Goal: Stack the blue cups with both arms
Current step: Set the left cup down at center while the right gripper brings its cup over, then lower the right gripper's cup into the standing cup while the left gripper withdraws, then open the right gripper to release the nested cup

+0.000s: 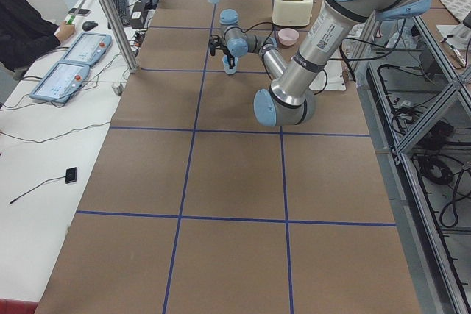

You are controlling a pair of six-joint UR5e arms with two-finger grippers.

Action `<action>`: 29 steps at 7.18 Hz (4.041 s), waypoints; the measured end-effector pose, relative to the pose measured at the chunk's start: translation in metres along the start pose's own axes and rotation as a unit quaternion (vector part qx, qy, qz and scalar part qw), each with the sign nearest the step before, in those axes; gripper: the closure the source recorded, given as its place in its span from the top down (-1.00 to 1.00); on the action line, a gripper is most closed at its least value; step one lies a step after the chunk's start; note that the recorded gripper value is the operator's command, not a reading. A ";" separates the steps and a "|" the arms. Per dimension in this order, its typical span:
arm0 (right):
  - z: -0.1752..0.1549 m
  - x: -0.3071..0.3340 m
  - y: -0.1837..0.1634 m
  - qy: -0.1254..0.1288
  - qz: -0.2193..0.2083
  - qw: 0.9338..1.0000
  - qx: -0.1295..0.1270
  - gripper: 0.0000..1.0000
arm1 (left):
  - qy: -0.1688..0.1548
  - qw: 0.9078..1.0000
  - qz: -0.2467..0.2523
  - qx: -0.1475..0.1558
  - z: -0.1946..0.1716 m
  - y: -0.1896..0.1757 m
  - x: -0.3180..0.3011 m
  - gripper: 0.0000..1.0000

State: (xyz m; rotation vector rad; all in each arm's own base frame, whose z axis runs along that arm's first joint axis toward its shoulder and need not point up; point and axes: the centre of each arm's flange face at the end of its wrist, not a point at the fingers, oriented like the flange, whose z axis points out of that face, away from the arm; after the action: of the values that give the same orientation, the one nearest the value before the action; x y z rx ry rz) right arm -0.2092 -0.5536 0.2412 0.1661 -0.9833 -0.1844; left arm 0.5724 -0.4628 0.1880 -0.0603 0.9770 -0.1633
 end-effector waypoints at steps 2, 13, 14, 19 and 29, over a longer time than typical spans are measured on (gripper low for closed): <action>0.015 -0.060 0.006 -0.005 0.019 1.000 0.002 -1.00 | 0.008 1.000 0.006 0.001 -0.001 0.001 0.001 0.52; 0.151 -0.251 0.041 0.011 0.002 0.999 0.030 -1.00 | 0.007 0.994 0.106 0.012 -0.111 -0.065 -0.187 0.73; 0.161 -0.252 0.042 0.016 -0.001 0.999 0.032 -1.00 | 0.006 0.994 0.106 0.011 -0.112 -0.066 -0.190 0.74; 0.201 -0.264 0.056 0.028 -0.003 0.999 0.040 -1.00 | 0.006 0.994 0.106 0.011 -0.113 -0.066 -0.193 0.74; 0.201 -0.255 0.055 0.025 -0.007 0.999 0.042 -1.00 | 0.005 0.994 0.104 0.010 -0.112 -0.066 -0.195 0.73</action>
State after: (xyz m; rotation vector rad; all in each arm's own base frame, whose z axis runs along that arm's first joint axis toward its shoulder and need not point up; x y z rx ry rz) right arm -0.5106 -0.4534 0.1565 0.2542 -0.9414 -0.1506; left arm 0.3649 -0.4934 0.2937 0.0615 0.9841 0.0188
